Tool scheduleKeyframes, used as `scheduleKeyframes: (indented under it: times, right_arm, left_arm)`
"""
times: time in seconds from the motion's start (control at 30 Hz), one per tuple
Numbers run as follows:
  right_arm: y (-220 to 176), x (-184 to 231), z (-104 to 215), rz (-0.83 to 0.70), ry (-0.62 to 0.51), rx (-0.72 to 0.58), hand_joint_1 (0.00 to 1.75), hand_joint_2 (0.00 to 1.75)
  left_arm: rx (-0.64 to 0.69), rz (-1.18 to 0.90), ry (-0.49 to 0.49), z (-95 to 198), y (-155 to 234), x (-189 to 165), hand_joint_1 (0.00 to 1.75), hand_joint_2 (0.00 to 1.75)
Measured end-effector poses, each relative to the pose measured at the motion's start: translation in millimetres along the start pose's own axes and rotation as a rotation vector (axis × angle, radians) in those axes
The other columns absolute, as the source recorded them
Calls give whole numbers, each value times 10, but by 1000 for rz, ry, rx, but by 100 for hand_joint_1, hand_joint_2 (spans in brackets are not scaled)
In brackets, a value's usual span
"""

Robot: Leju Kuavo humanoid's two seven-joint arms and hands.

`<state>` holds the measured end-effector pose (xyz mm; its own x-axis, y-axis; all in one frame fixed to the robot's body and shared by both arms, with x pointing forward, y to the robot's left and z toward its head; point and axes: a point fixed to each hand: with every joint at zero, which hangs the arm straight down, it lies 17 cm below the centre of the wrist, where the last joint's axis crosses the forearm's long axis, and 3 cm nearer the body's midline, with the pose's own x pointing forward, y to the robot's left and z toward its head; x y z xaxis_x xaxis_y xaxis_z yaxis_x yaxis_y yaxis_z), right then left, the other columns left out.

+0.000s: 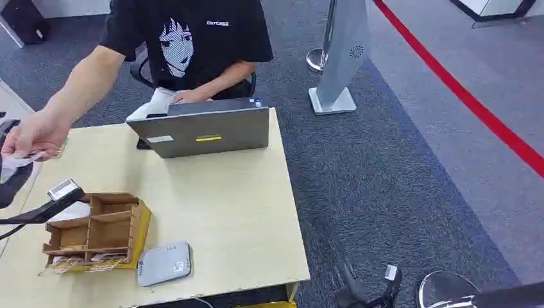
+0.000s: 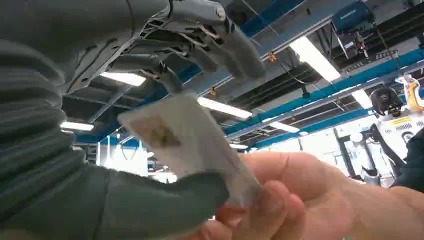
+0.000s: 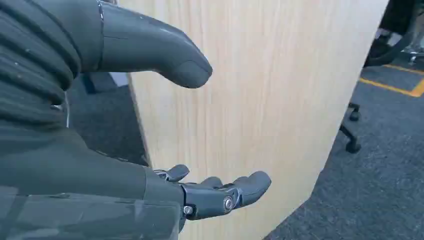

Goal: Pass the card to the sensor for recognition and then transmit it.

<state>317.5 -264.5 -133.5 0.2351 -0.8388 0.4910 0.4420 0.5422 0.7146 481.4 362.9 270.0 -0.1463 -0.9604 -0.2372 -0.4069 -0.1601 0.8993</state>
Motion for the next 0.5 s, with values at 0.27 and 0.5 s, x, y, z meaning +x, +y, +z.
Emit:
scheduleKeyframes:
  times: [0.27, 0.5]
  right_arm:
    - [-12, -1, 3, 7, -1, -5, 0, 175]
    - [-11, 3, 4, 35, -3, -5, 0, 175]
  left_arm:
    - [-8, -3, -6, 10, -31, 13, 175, 175]
    - [69, 75, -13, 105, 78, 104, 175, 175]
